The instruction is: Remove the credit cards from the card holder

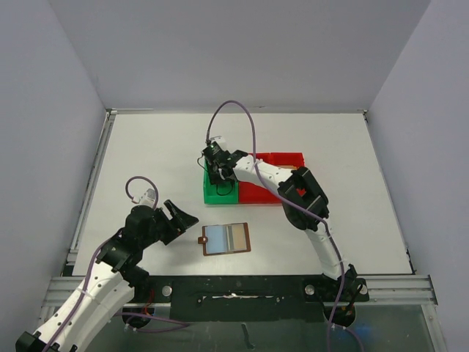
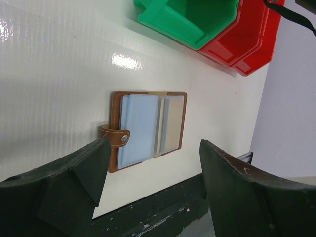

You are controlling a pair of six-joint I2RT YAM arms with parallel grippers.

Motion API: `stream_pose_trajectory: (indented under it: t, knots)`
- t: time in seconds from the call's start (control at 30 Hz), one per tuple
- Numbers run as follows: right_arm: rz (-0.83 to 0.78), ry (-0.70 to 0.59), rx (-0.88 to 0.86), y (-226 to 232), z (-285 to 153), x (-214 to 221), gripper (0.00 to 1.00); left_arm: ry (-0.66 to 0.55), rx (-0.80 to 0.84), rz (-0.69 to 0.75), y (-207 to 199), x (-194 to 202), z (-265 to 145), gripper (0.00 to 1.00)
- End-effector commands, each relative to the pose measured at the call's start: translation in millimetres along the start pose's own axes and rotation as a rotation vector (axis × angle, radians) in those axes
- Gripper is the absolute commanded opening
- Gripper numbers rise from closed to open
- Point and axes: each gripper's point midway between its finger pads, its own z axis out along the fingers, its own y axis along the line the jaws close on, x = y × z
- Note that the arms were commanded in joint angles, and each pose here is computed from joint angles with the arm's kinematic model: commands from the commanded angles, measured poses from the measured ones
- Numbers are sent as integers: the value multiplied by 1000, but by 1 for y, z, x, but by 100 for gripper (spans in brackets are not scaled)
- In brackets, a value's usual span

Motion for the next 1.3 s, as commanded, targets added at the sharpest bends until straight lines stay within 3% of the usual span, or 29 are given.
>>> stream_pose_trajectory:
  t: [0.0,0.17,0.37,0.53,0.73,1.27]
  knots:
    - [-3,-169,-184,28,-51,-53,35,-51,64,8,-21,-14,-7,73]
    - [-24,-251,-249,32,-99,-66,38,-42,75,9,-23,-12,-7,73]
    - [36,-309,-252,25,-141,-24,53,-12,102,-3,-19,-3,-2,72]
    - [184,-207,-203,5,-143,49,55,63,26,7,4,13,10,72]
    - [286,-97,-205,0,-151,117,56,131,32,43,5,28,15,68]
    - [302,34,-183,0,-139,160,50,195,-13,129,11,57,28,57]
